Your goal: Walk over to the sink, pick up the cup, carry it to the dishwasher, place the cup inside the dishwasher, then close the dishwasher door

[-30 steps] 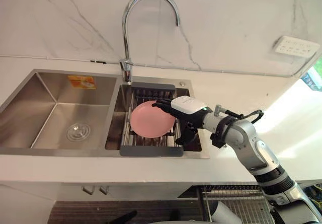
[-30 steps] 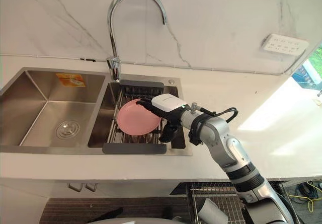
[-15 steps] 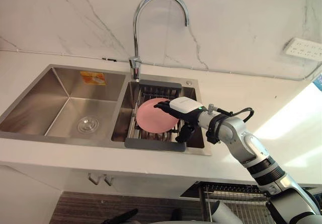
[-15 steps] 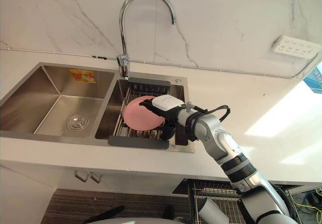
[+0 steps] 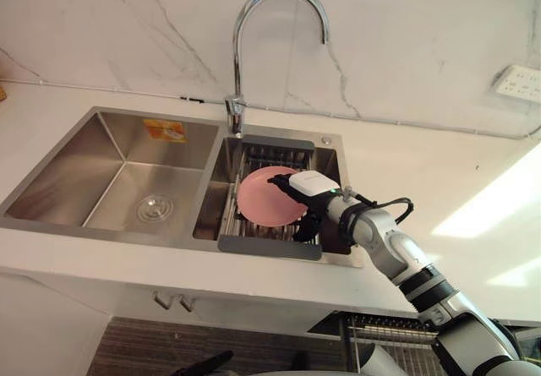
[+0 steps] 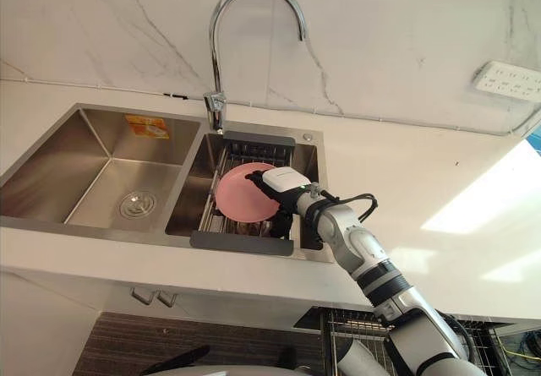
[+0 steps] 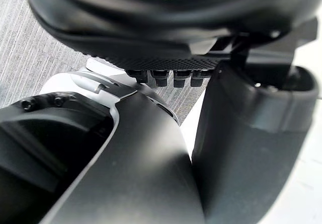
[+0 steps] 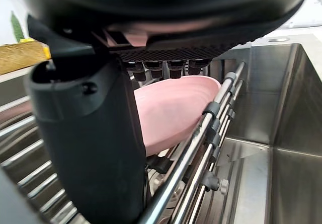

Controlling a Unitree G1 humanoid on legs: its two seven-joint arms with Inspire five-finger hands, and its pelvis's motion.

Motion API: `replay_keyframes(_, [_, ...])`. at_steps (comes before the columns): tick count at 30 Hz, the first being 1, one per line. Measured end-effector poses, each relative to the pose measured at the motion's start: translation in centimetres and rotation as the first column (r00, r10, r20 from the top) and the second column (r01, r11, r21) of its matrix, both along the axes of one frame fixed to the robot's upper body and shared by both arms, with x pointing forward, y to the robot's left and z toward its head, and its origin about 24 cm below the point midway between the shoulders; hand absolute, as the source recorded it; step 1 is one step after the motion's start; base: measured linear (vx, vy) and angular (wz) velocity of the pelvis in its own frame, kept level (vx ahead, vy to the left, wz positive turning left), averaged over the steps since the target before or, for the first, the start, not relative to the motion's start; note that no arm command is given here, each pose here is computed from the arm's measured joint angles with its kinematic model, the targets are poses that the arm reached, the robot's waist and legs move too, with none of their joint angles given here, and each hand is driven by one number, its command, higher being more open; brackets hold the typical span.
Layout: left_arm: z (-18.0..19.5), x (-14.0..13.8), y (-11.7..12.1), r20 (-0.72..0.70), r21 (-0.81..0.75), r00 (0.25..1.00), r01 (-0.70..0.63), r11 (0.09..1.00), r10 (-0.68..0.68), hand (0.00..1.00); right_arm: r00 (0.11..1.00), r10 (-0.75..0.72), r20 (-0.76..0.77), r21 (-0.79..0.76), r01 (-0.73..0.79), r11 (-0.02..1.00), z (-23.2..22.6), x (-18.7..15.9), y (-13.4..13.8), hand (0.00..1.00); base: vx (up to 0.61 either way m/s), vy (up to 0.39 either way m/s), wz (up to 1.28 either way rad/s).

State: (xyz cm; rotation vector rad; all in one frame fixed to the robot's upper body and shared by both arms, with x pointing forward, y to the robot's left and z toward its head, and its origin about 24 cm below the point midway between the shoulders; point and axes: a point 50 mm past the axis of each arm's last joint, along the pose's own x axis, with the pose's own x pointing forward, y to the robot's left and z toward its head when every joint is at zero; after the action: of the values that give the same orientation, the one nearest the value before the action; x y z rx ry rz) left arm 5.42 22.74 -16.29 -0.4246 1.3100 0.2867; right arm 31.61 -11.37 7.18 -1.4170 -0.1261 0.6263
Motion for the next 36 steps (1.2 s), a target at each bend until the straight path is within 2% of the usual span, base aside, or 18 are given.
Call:
replay_keyframes(6, [0.0,0.0,-0.2,0.001,-0.009,1.0,-0.007,1.0,0.007,1.0,0.997,-0.028,0.067,-0.013,0.029,0.999,-0.3,0.2,-0.3,1.0,0.01,0.042,0.09])
replay_keyframes(13, [-0.1,0.0,-0.5,0.006,-0.021,1.0,-0.026,0.999,0.026,1.0,0.974,-0.062,0.219,-0.033,0.071,0.997,-0.4,0.5,-0.5,1.0,0.0,0.034,0.04])
replay_keyframes(19, [-0.1,0.0,-0.7,-0.003,-0.018,0.999,-0.05,0.999,0.05,1.0,0.956,-0.119,0.268,0.014,0.12,0.993,-1.0,0.6,-0.6,1.0,-0.01,0.028,0.07])
replay_keyframes(23, [-0.1,0.0,-0.8,-0.006,-0.008,0.998,-0.07,0.997,0.07,1.0,0.933,-0.207,0.296,0.04,0.205,0.978,-1.5,0.9,-1.5,1.0,-0.01,0.02,0.19])
replay_keyframes(36, [-0.2,0.2,-1.3,-0.006,-0.001,0.996,-0.089,0.996,0.089,1.0,0.867,-0.32,0.381,0.153,0.283,0.947,-2.5,0.3,-2.1,1.0,0.01,0.029,0.04])
